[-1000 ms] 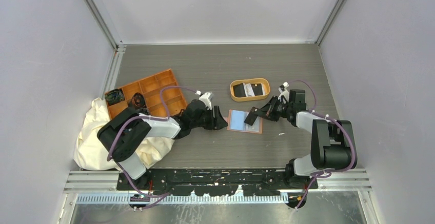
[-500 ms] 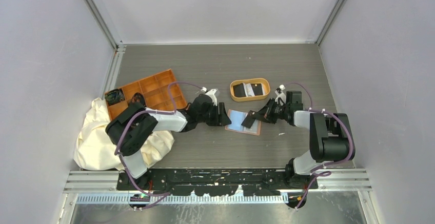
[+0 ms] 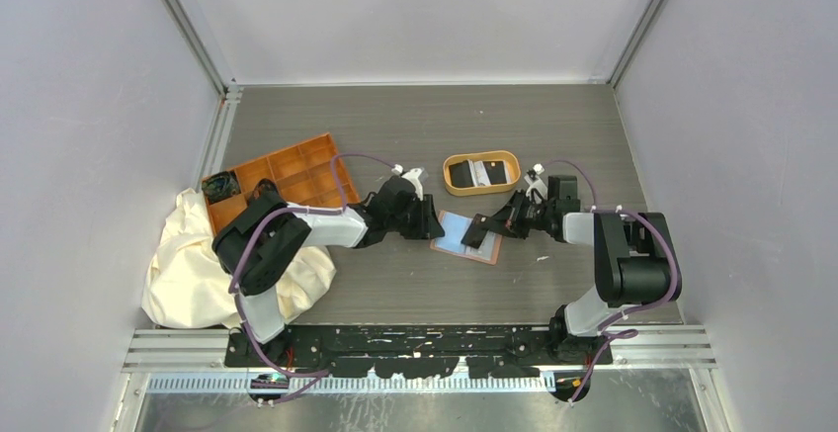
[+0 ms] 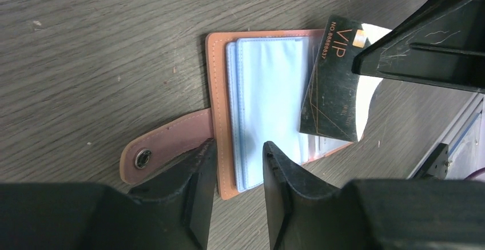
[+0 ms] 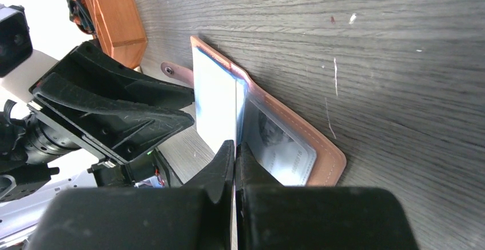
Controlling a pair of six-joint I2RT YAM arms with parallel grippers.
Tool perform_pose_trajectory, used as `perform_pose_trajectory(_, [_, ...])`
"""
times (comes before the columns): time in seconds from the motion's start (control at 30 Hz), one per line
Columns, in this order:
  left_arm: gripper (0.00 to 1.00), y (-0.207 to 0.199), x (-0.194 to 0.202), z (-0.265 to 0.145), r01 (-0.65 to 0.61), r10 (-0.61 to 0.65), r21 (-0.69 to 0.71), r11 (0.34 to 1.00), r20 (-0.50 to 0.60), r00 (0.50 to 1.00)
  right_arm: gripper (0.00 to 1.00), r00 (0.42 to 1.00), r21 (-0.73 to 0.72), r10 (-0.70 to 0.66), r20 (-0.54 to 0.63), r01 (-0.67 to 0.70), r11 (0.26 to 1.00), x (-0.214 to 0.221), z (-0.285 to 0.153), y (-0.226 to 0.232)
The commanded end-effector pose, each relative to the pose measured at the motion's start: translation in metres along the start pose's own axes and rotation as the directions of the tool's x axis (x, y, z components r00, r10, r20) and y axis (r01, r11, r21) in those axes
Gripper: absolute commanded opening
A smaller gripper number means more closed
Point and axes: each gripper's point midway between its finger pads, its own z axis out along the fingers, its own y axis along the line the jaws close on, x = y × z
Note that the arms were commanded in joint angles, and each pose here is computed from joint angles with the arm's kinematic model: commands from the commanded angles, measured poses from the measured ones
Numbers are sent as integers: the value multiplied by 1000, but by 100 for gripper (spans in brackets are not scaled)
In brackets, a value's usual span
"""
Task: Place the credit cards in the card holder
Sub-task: Insert the credit card into the card holder.
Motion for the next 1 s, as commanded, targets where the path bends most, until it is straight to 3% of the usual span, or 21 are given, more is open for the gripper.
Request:
perform_pose_trajectory(0.0, [35, 27, 30, 3, -8, -2, -98, 995, -103, 995, 1, 1000, -48, -24, 18, 24, 999, -4, 4, 7])
perform_pose_trajectory(0.97, [27, 24, 35, 14, 5, -15, -70, 998, -138, 990, 1, 997, -69, 51, -60, -55, 996, 20, 16, 2])
